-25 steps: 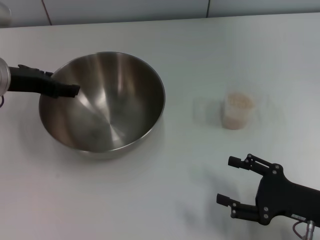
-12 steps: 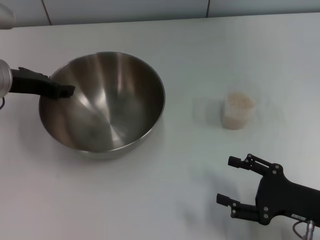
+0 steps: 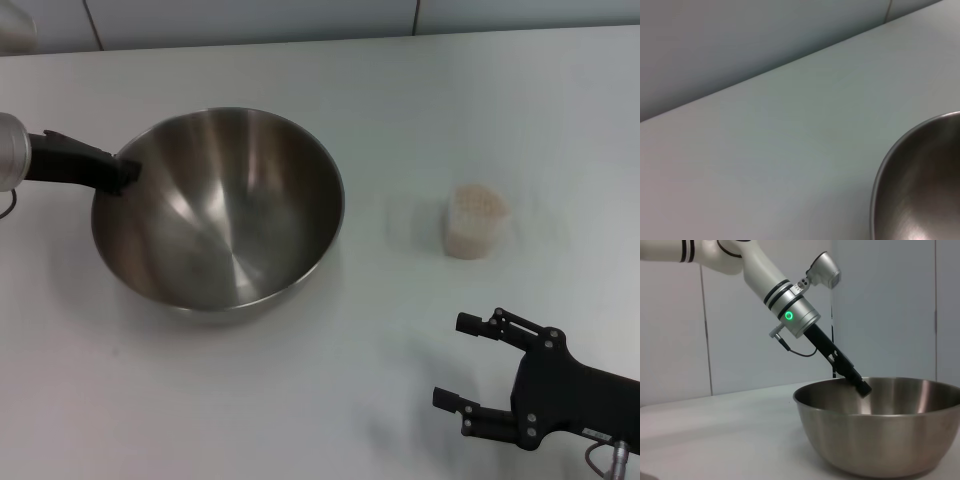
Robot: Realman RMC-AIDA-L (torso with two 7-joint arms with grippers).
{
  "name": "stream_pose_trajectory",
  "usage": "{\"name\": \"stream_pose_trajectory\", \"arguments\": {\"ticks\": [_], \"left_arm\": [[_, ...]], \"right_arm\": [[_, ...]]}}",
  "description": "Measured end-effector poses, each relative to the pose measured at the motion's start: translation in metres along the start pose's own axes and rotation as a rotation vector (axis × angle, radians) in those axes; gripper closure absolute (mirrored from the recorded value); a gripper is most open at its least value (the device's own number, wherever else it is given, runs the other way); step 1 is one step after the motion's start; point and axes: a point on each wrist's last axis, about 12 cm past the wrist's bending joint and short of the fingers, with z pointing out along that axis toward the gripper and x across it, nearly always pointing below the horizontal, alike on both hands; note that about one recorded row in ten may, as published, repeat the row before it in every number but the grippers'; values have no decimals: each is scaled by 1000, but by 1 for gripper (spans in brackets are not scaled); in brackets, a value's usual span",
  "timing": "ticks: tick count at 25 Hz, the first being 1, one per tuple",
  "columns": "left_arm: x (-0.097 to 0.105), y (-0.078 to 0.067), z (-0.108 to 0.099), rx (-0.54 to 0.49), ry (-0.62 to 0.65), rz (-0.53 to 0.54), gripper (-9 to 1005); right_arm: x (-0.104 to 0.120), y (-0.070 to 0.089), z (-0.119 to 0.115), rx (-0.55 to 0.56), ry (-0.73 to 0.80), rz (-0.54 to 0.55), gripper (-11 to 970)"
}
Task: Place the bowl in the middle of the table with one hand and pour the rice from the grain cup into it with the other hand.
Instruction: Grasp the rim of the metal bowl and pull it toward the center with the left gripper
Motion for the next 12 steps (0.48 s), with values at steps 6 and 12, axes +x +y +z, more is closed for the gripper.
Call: {"name": "stream_pose_trajectory", "arguments": {"ticks": [6, 12], "left_arm": [[-7, 5, -2, 37, -7, -49, 931], [-17, 14, -5, 173, -65, -107, 947]], "right_arm": [[0, 0, 1, -2, -1, -1, 129], [0, 0, 1, -3, 0, 0, 129]]}}
